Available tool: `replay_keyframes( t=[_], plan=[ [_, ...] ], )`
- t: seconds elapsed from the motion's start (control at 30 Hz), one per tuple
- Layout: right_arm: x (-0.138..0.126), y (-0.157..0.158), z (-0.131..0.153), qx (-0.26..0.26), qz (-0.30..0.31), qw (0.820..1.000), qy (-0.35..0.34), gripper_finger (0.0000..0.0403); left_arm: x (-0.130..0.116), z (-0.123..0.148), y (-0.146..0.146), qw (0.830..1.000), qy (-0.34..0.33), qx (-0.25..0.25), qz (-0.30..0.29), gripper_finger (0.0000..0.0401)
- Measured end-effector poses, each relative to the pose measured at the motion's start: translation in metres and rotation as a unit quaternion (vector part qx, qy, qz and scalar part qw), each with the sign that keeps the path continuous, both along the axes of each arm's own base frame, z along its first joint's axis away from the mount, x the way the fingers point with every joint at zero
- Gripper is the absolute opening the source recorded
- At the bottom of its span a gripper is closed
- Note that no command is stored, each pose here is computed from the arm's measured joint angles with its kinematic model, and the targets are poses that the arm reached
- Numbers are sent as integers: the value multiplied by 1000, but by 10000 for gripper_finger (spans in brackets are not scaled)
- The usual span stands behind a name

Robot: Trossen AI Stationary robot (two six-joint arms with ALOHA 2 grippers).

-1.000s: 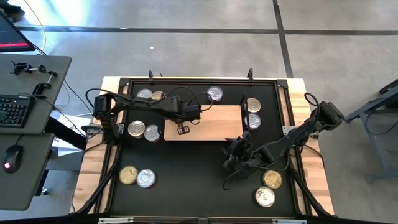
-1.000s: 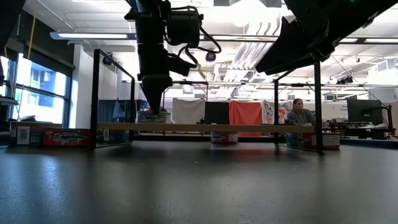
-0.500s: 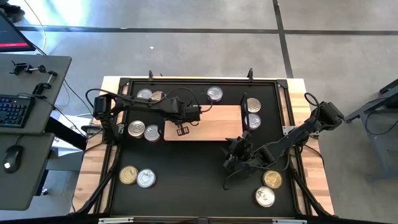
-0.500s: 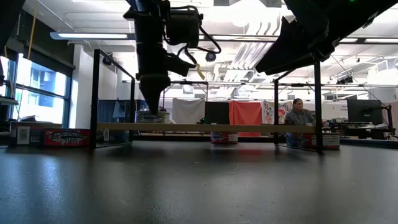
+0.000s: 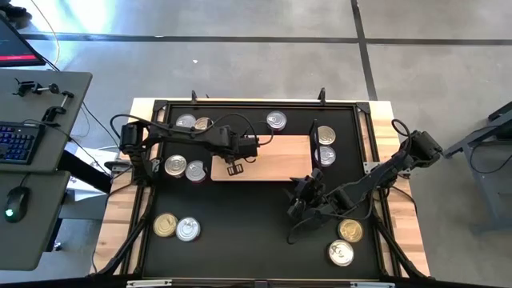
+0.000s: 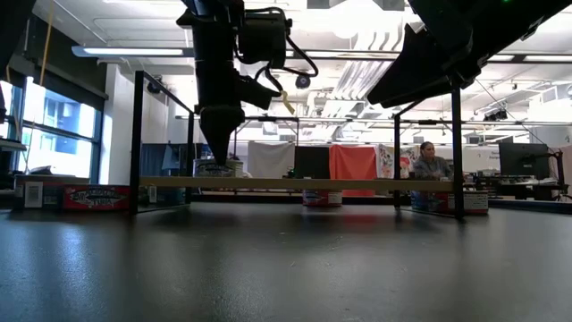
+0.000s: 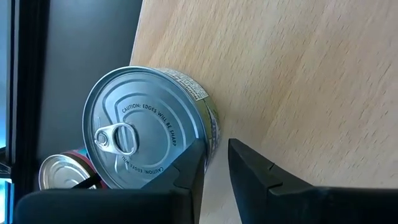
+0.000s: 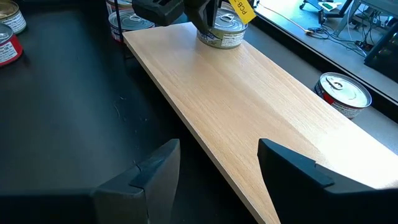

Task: Stack canned seafood by type on shelf
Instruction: Put the green tuna can on the shelf, then put the red tuna can on the shelf

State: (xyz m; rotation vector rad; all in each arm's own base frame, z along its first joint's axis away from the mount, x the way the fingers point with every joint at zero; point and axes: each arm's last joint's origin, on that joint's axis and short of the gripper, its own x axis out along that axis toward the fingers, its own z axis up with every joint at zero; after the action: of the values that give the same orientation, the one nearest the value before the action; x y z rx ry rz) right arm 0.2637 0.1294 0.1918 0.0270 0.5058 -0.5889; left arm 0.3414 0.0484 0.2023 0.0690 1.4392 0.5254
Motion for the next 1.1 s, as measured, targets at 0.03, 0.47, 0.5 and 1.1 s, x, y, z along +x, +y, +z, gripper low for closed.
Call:
replay_keyframes(
  t=[0.03,0.47,0.5,1.1],
  plan=[
    [0,0,0,0,0,1000,0,211,0,1,0,1000,-2,-3,0,65],
    [0,0,0,0,0,1000,0,211,-13,46,-24,996,-88,-13,-31,70],
    [0,0,0,0,0,1000,0,211,-13,49,-25,995,-98,-12,-34,70],
    [10,-13,-15,46,28,996,70,211,83,6,-56,922,-323,84,-194,69]
  ],
)
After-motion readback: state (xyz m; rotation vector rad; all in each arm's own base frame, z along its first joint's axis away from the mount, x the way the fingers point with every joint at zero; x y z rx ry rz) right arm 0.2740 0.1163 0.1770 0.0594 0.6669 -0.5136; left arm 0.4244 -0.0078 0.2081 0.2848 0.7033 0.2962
